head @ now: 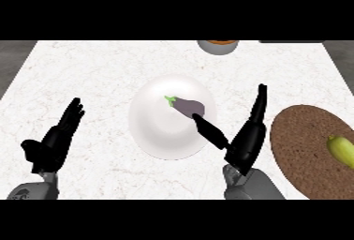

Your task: Pick the eggplant from the placemat and place it in the plate

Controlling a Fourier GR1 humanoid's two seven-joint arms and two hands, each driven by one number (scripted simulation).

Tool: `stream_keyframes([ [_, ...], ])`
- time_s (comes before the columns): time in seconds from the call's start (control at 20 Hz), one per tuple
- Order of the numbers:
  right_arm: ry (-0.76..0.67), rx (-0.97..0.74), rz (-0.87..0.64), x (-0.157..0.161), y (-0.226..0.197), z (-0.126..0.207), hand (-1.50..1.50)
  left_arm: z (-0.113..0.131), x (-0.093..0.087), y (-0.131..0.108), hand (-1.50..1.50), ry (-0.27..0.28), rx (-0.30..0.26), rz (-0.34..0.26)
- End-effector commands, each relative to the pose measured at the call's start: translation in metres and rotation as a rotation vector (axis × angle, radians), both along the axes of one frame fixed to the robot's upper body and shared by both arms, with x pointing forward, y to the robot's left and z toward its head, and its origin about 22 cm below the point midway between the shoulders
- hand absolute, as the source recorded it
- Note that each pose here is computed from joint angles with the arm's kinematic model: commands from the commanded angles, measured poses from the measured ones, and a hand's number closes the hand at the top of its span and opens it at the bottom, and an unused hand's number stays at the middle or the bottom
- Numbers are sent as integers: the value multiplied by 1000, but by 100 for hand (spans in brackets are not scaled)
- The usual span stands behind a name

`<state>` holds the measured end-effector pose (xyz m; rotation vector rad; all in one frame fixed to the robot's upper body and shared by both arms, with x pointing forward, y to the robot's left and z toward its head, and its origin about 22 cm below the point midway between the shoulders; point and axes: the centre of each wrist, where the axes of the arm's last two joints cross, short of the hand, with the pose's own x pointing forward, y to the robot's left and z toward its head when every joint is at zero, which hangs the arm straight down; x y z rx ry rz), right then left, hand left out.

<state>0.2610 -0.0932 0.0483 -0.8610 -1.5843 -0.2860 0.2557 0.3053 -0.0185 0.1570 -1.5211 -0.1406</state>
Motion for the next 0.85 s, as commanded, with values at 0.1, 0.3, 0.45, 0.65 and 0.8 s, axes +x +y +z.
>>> stream_keyframes([
  [0.1,-20,47,6,-78,-40,-36,-150,5,-4,3,0,-2,-7,-8],
  [0.3,-17,44,68,-107,-59,-30,-150,-1,-2,16,0,-2,7,15],
  [0.45,-8,-11,41,-117,-69,-59,-150,3,-3,9,0,2,6,-4],
  [0.65,18,-36,43,-118,-74,-70,-150,17,-7,-15,0,0,-7,3],
  [0.8,-7,-55,64,-118,-95,-53,-150,-7,2,-18,0,-4,-7,-12],
])
